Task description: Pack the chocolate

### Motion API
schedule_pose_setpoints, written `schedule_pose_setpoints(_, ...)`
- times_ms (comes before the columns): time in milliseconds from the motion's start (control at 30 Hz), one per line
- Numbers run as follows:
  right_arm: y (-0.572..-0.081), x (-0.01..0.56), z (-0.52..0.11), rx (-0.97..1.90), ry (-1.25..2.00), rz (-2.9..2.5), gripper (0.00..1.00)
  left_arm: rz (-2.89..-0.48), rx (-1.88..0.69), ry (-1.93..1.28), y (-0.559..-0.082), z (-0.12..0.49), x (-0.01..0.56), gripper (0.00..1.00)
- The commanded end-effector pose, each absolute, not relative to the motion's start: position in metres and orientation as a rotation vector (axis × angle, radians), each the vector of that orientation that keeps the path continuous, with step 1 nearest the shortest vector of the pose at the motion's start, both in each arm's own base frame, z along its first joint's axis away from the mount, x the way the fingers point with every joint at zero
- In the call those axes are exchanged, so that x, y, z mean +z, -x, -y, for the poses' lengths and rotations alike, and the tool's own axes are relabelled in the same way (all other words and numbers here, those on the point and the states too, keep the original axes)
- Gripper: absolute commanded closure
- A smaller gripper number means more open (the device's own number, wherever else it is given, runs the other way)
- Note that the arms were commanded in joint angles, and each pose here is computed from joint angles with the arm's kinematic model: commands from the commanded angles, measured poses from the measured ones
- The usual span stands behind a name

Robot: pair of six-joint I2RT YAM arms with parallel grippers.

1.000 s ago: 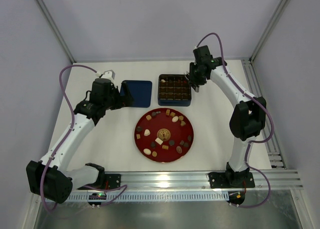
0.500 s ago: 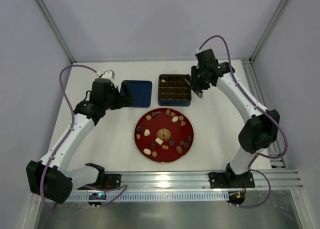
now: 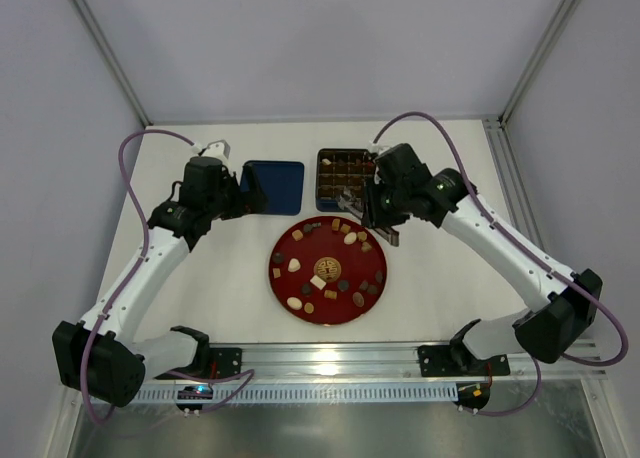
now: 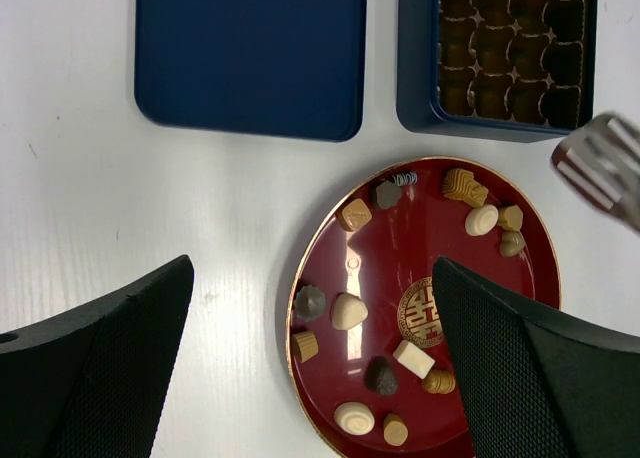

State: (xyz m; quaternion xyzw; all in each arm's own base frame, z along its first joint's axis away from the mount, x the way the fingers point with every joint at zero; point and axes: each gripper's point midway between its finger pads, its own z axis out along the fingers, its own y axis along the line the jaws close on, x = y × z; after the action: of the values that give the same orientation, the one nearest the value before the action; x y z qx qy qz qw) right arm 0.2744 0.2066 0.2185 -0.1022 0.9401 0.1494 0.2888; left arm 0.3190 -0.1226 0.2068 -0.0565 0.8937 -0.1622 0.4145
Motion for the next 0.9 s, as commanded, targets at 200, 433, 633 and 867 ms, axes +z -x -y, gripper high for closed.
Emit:
schedule_pose_setpoints(200, -0.179, 0.203, -0.235, 0.560, 0.488, -2.606, 0.62, -2.209, -0.412, 0.140, -0.324, 0.122, 0.216, 0.00)
schedule_pose_setpoints(433, -0.149, 0.194, -0.245, 0.574, 0.609, -2.648, 0.61, -2.210, -0.411, 0.142, -0.324, 0.122, 0.215, 0.00)
schedule_pose_setpoints(633, -0.140, 0.186, -0.252, 0.552, 0.667, -2.669, 0.61, -2.212, -0.411, 0.138, -0.324, 0.122, 0.215, 0.00)
schedule_pose_setpoints(867, -0.133, 0.175, -0.261, 0.523, 0.747, -2.688, 0.58, -2.207, -0.409, 0.139, -0.324, 0.121, 0.216, 0.00)
